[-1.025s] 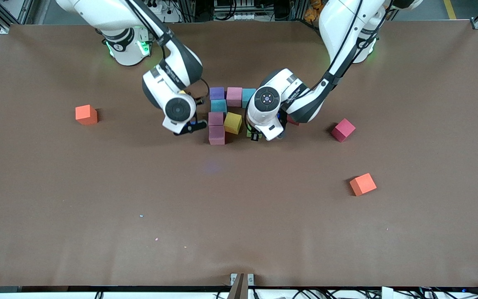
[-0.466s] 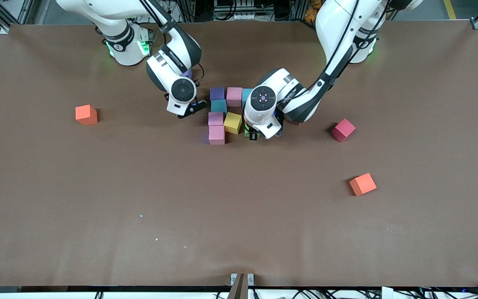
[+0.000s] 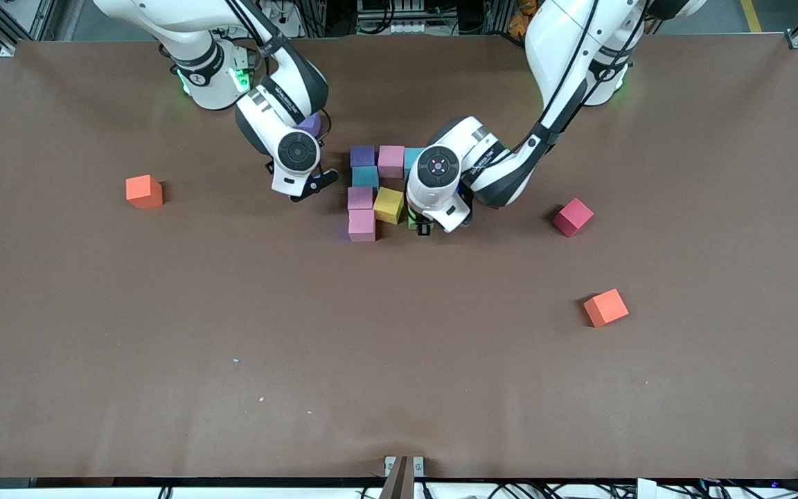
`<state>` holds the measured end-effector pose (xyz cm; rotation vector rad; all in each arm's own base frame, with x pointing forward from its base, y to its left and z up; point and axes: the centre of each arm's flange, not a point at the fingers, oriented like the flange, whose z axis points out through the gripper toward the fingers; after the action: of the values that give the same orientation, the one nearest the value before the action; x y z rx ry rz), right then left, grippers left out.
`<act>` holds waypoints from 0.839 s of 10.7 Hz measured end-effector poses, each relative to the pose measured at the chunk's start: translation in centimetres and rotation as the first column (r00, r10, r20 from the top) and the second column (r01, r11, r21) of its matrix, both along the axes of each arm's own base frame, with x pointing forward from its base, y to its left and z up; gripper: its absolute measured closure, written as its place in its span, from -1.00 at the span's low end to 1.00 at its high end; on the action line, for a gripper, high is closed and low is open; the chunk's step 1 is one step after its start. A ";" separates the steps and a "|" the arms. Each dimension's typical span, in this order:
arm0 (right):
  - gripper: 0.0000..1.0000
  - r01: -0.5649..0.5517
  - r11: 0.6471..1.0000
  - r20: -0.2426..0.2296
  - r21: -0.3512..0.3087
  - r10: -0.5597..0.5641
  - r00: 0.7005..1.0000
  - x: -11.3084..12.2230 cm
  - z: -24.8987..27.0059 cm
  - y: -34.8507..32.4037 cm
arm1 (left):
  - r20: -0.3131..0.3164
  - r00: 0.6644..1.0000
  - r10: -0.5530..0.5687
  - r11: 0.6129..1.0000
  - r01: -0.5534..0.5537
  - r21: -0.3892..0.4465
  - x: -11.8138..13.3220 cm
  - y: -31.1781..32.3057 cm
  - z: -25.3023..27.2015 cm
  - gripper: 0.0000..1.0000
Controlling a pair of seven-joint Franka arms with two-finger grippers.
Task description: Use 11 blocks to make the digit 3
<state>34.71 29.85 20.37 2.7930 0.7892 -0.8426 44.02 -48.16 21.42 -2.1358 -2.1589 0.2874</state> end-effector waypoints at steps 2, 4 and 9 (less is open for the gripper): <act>-1.00 0.002 1.000 0.022 0.018 -0.002 1.000 -0.1 -0.5 0.0 | -0.003 1.000 0.004 1.000 -0.004 0.003 -0.4 -0.4 -0.1 0.04; -1.00 0.002 1.000 0.029 0.023 -0.002 1.000 -0.9 -1.4 -0.5 | -0.005 1.000 0.002 1.000 -0.002 0.004 -0.5 -0.5 -0.3 0.04; -0.18 -0.021 1.000 0.043 0.019 0.020 0.999 -1.0 -1.6 -0.7 | -0.005 1.000 0.008 1.000 -0.008 0.009 -1.0 -1.0 -0.4 0.04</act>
<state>33.70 29.11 18.74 2.8046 0.8215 -0.7730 43.01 -49.11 21.02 -2.1193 -2.1626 0.2837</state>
